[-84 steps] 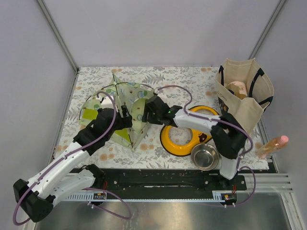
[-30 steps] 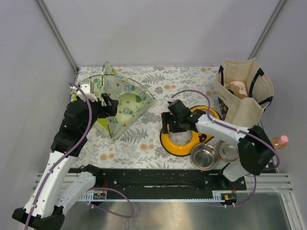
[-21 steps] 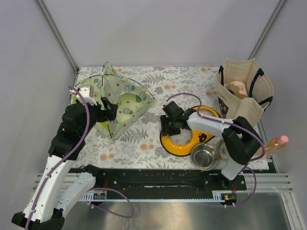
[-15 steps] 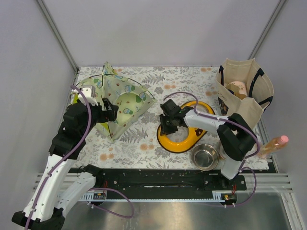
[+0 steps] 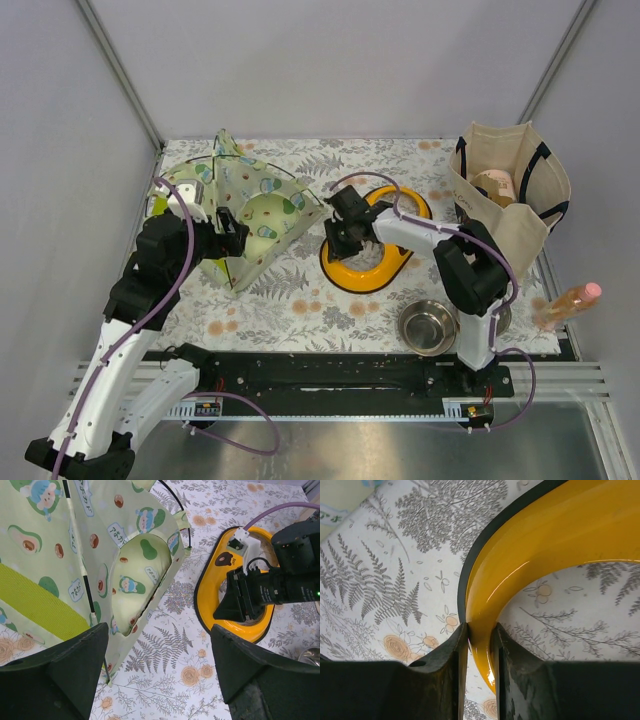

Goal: Set up the pet tent

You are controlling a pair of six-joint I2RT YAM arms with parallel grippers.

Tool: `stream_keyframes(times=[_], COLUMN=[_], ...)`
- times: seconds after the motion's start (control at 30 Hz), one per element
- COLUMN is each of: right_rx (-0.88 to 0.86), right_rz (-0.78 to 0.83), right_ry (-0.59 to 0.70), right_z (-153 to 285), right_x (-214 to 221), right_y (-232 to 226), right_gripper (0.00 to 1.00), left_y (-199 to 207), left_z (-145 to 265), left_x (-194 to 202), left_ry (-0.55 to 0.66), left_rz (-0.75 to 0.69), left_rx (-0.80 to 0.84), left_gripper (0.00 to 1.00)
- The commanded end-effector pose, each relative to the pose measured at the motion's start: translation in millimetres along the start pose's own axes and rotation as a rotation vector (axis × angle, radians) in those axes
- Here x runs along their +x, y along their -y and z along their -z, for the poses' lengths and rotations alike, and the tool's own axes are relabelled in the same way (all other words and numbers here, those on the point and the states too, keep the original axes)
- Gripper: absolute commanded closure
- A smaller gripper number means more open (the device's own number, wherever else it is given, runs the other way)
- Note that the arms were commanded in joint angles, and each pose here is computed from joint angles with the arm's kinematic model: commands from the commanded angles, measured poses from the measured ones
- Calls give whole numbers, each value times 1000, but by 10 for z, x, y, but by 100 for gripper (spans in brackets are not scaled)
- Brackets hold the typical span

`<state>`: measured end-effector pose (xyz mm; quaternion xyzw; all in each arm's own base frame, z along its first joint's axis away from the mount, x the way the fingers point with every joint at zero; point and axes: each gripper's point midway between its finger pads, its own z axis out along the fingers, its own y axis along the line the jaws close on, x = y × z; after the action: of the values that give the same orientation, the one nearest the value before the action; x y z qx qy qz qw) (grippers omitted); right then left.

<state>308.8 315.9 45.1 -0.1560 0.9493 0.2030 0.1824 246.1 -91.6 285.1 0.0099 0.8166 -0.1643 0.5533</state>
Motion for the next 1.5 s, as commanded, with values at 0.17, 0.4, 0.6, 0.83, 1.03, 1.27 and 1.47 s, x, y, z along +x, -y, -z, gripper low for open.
stream_keyframes(times=[0.17, 0.4, 0.6, 0.83, 1.03, 1.27, 1.47], right_rx=[81, 197, 311, 203, 157, 173, 189], right_rz=[-28, -152, -253, -279, -267, -233, -190], right_ry=[124, 218, 84, -5, -22, -62, -75], right_z=[572, 1427, 1690, 1568, 1435, 1316, 1299], right_x=[-258, 22, 1029, 1780, 1864, 1906, 1920], right_y=[78, 289, 697, 753, 729, 755, 699], right_gripper=[10, 5, 19, 32, 38, 40, 43], left_y=[88, 153, 150, 100, 113, 134, 119], left_z=[96, 139, 172, 106, 69, 58, 58], left_x=[-226, -284, -214, -108, -151, -170, -101], left_ry=[60, 72, 84, 72, 79, 86, 77], left_rz=[-9, -5, 22, 46, 57, 87, 106], left_rx=[36, 67, 77, 57, 56, 62, 58], left_gripper=[13, 13, 12, 10, 9, 8, 8])
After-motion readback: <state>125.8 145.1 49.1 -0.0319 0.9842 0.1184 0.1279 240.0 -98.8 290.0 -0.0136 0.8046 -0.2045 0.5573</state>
